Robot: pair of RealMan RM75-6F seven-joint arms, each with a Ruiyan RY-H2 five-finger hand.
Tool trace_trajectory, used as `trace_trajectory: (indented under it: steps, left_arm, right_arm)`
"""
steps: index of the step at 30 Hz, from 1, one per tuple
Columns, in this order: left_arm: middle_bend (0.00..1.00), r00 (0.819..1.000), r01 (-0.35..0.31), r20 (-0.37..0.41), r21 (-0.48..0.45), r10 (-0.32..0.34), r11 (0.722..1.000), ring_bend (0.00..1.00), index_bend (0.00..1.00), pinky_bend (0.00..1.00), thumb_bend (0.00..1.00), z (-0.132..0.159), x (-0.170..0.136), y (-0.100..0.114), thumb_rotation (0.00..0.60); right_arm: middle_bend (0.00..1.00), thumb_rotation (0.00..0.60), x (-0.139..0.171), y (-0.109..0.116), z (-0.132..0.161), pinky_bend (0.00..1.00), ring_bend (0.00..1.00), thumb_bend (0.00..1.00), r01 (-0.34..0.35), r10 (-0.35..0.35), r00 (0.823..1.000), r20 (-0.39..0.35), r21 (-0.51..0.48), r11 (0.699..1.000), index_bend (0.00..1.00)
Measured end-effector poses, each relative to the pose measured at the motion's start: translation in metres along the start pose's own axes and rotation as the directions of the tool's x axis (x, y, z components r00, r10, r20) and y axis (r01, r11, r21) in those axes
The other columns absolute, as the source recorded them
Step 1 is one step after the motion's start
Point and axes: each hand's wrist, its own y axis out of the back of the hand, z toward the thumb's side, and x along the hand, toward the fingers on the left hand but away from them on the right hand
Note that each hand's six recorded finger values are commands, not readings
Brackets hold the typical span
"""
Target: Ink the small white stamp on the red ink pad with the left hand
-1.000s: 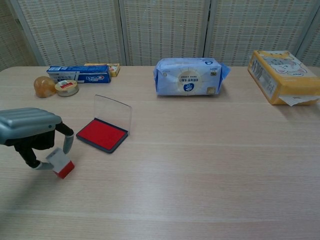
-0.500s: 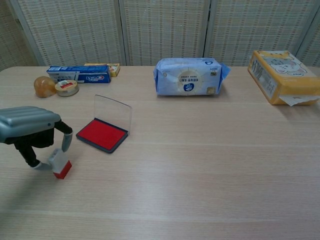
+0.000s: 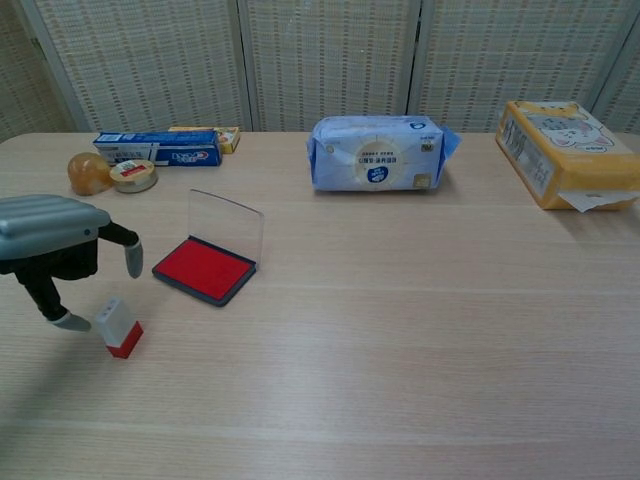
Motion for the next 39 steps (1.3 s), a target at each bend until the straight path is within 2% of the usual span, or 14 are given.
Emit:
trace_trajectory:
  steps: [5,9,13,16,18,21,24,27,29,34,36,39]
  left_arm:
    - [0.74,0.997,-0.066,-0.051,-0.007,0.066,0.998,0.55,0.15,0.57,0.12,-0.007,-0.022,0.021,0.600]
    - [0.55,0.979,-0.157,-0.130,-0.009,0.155,0.987,0.37,0.08,0.54,0.12,-0.027,-0.051,0.036,0.600]
    - [0.28,0.943,-0.270,-0.216,-0.049,0.254,0.961,0.16,0.01,0.45,0.12,-0.052,-0.090,0.041,0.600]
    - [0.13,0.906,-0.351,-0.285,-0.094,0.313,0.932,0.07,0.00,0.34,0.12,-0.073,-0.122,0.036,0.600]
    - [0.10,0.875,-0.406,-0.334,-0.110,0.351,0.907,0.06,0.00,0.30,0.12,-0.089,-0.146,0.029,0.600]
    - [0.06,0.840,-0.453,-0.383,-0.104,0.384,0.886,0.05,0.00,0.23,0.12,-0.105,-0.177,0.015,0.600]
    - [0.05,0.831,-0.454,-0.401,-0.089,0.386,0.886,0.05,0.00,0.21,0.12,-0.110,-0.193,0.003,0.600]
    - [0.05,0.824,-0.461,-0.400,-0.064,0.400,0.885,0.04,0.00,0.19,0.12,-0.108,-0.195,0.005,0.600]
    - [0.05,0.812,-0.464,-0.414,-0.029,0.411,0.886,0.03,0.00,0.17,0.12,-0.108,-0.198,0.005,0.600]
    - [0.05,0.766,-0.472,-0.462,0.069,0.447,0.879,0.02,0.00,0.12,0.12,-0.112,-0.199,0.006,0.600]
    - [0.05,0.754,-0.480,-0.469,0.083,0.459,0.873,0.02,0.00,0.11,0.12,-0.112,-0.199,0.006,0.600]
    - [0.05,0.760,-0.485,-0.462,0.065,0.457,0.872,0.02,0.00,0.11,0.12,-0.110,-0.200,0.005,0.600]
  right_arm:
    - [0.00,0.600,0.000,0.001,0.005,0.00,0.00,0.18,0.019,-0.017,0.999,0.030,-0.043,0.999,0.00]
    - [0.00,0.600,-0.002,0.000,0.006,0.00,0.00,0.18,0.019,-0.017,0.999,0.046,-0.049,0.999,0.00]
    - [0.00,0.600,-0.004,-0.003,0.007,0.00,0.00,0.18,0.007,-0.005,0.999,0.051,-0.042,0.999,0.00]
    - [0.00,0.600,-0.007,-0.007,0.008,0.00,0.00,0.18,-0.010,0.012,0.998,0.057,-0.034,0.999,0.00]
    - [0.00,0.600,-0.009,-0.011,0.009,0.00,0.00,0.18,-0.026,0.028,0.998,0.061,-0.026,0.999,0.00]
    - [0.00,0.600,-0.013,-0.018,0.010,0.00,0.00,0.18,-0.051,0.052,0.996,0.067,-0.012,0.999,0.00]
    - [0.00,0.600,-0.017,-0.025,0.012,0.00,0.00,0.18,-0.080,0.079,0.994,0.074,0.000,0.997,0.00]
    - [0.00,0.600,-0.021,-0.030,0.013,0.00,0.00,0.18,-0.101,0.100,0.991,0.084,0.003,0.995,0.00]
    - [0.00,0.600,-0.023,-0.033,0.012,0.00,0.00,0.18,-0.112,0.111,0.990,0.091,0.003,0.994,0.00]
    - [0.00,0.600,-0.026,-0.036,0.012,0.00,0.00,0.18,-0.134,0.133,0.988,0.082,0.001,0.991,0.00]
    - [0.00,0.600,-0.026,-0.035,0.013,0.00,0.00,0.18,-0.130,0.130,0.988,0.078,-0.001,0.991,0.00]
    - [0.00,0.600,-0.025,-0.033,0.014,0.00,0.00,0.18,-0.121,0.121,0.990,0.075,-0.003,0.993,0.00]
